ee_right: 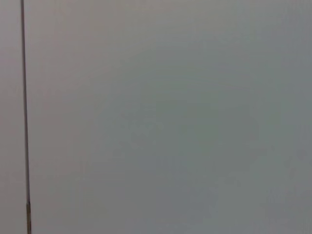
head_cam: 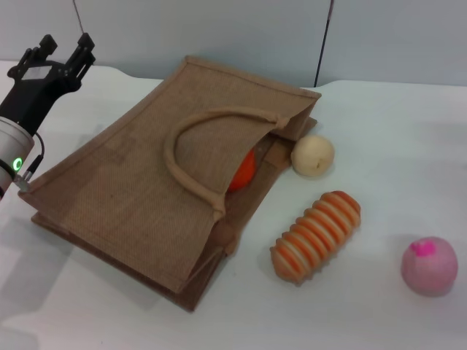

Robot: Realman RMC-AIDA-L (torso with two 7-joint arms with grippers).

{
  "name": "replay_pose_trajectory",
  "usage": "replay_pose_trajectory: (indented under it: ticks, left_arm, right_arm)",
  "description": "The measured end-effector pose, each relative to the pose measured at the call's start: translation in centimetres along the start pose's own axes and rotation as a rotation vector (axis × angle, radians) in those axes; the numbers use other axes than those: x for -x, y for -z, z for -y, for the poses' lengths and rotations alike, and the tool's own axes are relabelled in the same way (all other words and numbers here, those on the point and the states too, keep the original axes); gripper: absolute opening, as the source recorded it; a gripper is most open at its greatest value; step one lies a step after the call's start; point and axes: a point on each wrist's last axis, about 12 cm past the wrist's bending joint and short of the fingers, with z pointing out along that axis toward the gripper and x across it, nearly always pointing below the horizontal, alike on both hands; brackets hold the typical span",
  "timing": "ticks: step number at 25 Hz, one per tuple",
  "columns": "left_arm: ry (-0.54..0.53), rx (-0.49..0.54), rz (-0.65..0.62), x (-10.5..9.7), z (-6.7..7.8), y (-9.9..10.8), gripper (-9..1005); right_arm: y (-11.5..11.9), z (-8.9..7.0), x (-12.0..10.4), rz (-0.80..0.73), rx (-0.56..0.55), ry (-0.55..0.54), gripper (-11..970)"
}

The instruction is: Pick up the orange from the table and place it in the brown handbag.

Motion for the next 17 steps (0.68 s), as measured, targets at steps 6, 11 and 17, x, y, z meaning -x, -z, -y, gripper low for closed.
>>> replay_pose_trajectory:
  ticks: [6,11,17]
  left_arm:
    - [0.002,0.0,0.004,0.03,-0.02,0.09,726]
    - [0.002,0.001,0.005,0.05,-0.06,0.09,727]
    - [0.002,0.002,0.006,0.07,-0.08,0.09,727]
  right_arm:
    - [0.01,0.01,0.0,0.0,-0.001,-0.001,884]
    - [-0.03,-0.07,0.02,0.001,0.003,-0.011,884]
    - [-0.01,-0.01,0.01,0.001,0.0,-0.014,884]
